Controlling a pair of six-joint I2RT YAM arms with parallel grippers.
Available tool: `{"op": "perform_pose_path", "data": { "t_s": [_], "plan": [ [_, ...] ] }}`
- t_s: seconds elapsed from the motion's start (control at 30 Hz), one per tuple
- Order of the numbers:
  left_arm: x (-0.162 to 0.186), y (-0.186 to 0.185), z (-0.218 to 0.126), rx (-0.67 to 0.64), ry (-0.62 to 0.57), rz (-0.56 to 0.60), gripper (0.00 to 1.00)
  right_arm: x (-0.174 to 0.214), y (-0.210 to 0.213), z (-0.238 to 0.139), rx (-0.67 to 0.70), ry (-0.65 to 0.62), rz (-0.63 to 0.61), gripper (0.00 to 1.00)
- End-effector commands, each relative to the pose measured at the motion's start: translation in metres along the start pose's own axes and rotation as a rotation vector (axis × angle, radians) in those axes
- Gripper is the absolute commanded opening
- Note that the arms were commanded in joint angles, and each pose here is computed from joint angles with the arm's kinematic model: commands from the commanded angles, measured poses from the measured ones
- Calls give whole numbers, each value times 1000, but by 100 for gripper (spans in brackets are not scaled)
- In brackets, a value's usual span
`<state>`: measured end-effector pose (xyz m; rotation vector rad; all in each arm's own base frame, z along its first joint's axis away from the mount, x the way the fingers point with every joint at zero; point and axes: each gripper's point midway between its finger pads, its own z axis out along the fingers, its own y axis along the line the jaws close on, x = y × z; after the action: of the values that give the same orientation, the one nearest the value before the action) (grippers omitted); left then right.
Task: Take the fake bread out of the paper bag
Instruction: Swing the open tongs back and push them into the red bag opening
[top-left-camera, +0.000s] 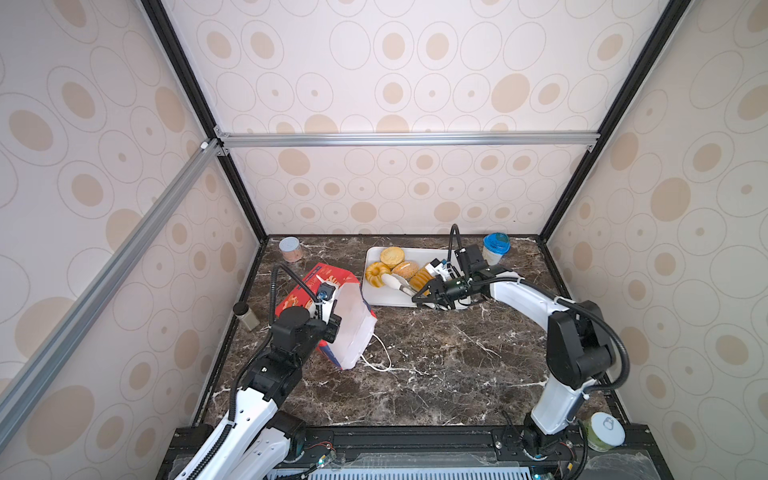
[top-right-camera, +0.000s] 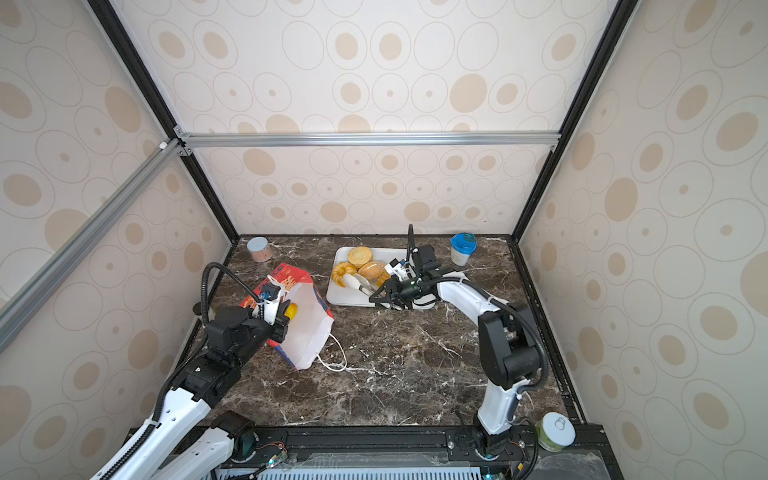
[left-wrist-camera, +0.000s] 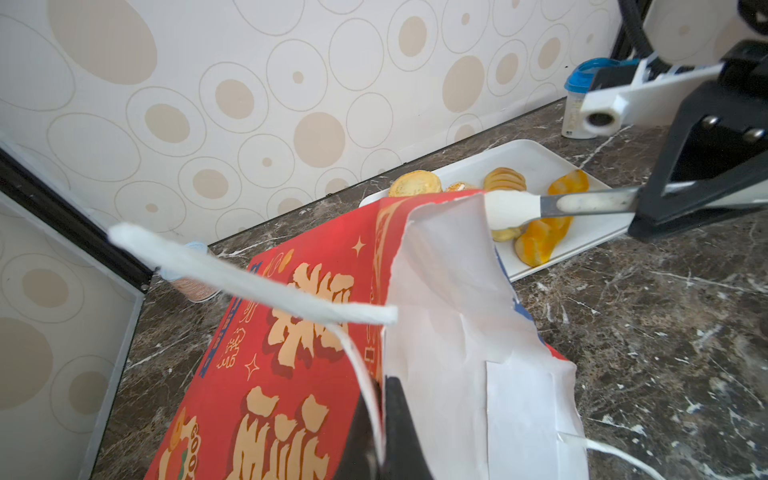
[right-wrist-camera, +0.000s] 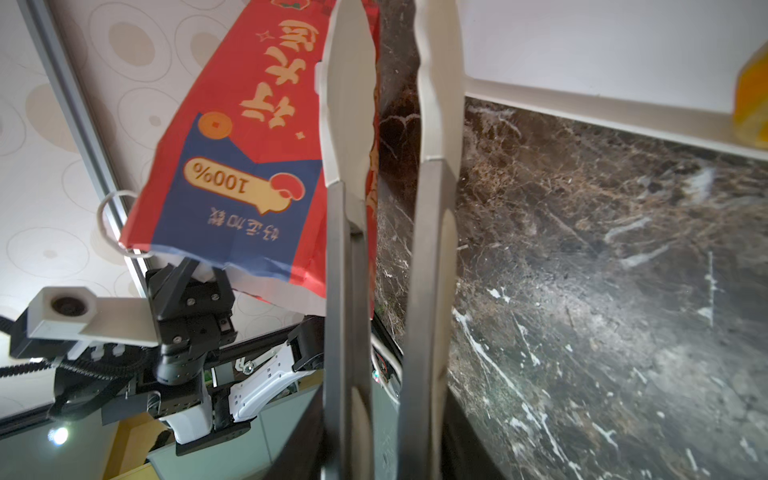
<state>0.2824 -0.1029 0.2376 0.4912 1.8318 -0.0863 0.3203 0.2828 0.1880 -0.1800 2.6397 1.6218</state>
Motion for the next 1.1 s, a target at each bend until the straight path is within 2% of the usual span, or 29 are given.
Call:
{"op": "perform_pose_path", "data": {
  "t_s": [0.0, 0.27, 0.4, 0.5, 0.57, 0.83, 1.07],
  "plan": [
    [-1, -10, -3, 60, -19, 37, 0, 32, 23, -22, 1, 9, -61, 34],
    [0, -14, -1, 75, -20, 52, 0, 121, 60, -28, -50, 115, -83, 33],
    [2, -16, 2, 72, -12, 68, 0, 162, 74, -11, -90, 179, -85, 33],
    [5, -27, 5, 95, -4, 103, 0, 172, 76, 13, -118, 198, -76, 33],
    [5, -33, 6, 97, -4, 130, 0, 165, 75, 29, -132, 195, -69, 34],
    [6, -58, 2, 56, -4, 222, 0, 95, 62, 93, -163, 102, -42, 36],
    [4, -79, 5, 15, -2, 320, 0, 72, 42, 128, -186, 119, 11, 41]
  ]
}}
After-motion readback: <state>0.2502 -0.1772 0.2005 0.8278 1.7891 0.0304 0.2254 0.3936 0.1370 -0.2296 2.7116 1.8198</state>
